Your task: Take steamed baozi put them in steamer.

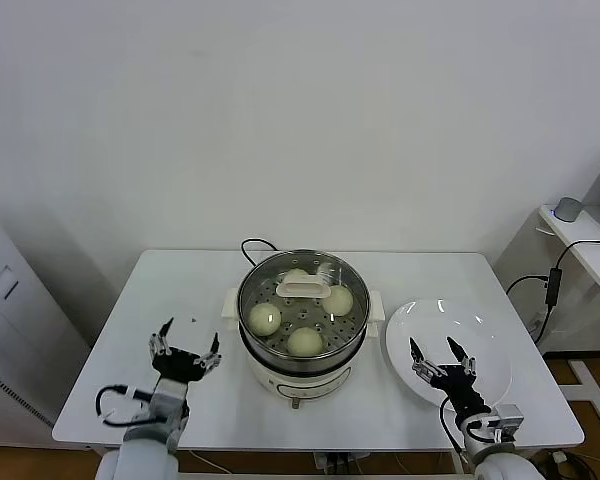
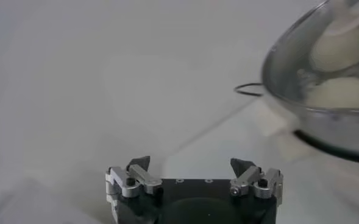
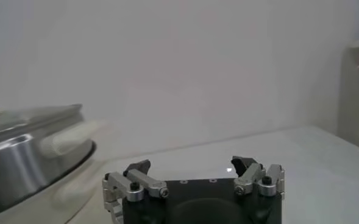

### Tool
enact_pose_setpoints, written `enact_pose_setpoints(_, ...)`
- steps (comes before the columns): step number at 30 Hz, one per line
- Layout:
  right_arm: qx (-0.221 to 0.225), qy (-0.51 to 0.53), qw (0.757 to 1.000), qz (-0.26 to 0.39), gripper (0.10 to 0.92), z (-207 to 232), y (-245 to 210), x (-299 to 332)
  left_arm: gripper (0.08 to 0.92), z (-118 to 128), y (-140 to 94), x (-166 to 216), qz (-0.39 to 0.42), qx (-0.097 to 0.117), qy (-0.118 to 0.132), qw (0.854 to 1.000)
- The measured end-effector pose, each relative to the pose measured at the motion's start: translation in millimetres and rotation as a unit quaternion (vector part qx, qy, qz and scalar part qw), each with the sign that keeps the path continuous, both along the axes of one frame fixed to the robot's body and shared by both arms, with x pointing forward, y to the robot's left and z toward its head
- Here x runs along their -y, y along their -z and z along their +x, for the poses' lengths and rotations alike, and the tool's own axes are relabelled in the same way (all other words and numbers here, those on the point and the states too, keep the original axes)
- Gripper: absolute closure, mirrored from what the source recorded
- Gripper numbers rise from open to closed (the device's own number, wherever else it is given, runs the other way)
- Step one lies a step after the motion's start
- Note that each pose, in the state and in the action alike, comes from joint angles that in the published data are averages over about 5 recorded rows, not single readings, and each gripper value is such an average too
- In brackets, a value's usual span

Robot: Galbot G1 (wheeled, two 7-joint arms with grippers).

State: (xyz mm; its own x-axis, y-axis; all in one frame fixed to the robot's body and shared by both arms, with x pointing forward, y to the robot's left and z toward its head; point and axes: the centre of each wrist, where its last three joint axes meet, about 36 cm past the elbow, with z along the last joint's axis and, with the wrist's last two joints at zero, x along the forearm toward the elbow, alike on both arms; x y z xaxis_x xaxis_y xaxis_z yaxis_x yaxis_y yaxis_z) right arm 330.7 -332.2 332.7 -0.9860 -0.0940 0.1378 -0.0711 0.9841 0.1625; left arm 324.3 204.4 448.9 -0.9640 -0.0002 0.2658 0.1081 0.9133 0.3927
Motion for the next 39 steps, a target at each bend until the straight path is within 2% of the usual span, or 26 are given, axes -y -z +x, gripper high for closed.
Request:
enact_pose_setpoints(4, -0.011, 0.001, 1.000, -0.003, 0.200, -13, -6, -4, 0.177, -14, 14, -9, -0.057, 0.022, 0.017, 0.998)
enact_pose_setpoints(9, -0.023, -0.002, 1.000, -0.001, 0.200, -31, -12, -11, 0.177, -32, 26, -16, -0.098, 0.032, 0.021, 0.994)
enact_pose_setpoints(18, -0.039, -0.007, 0.999, 0.004, 0.200, -53, -17, -22, 0.177, -57, 38, -19, -0.122, 0.013, 0.010, 0.992)
enact_pose_setpoints(26, -0.044, -0.009, 0.999, 0.004, 0.200, -62, -21, -25, 0.177, -67, 44, -21, -0.126, -0.005, -0.002, 0.992)
enact_pose_setpoints(39, -0.045, -0.018, 0.999, -0.011, 0.200, -67, -25, -21, 0.177, -77, 41, -19, -0.135, -0.011, -0.016, 0.991)
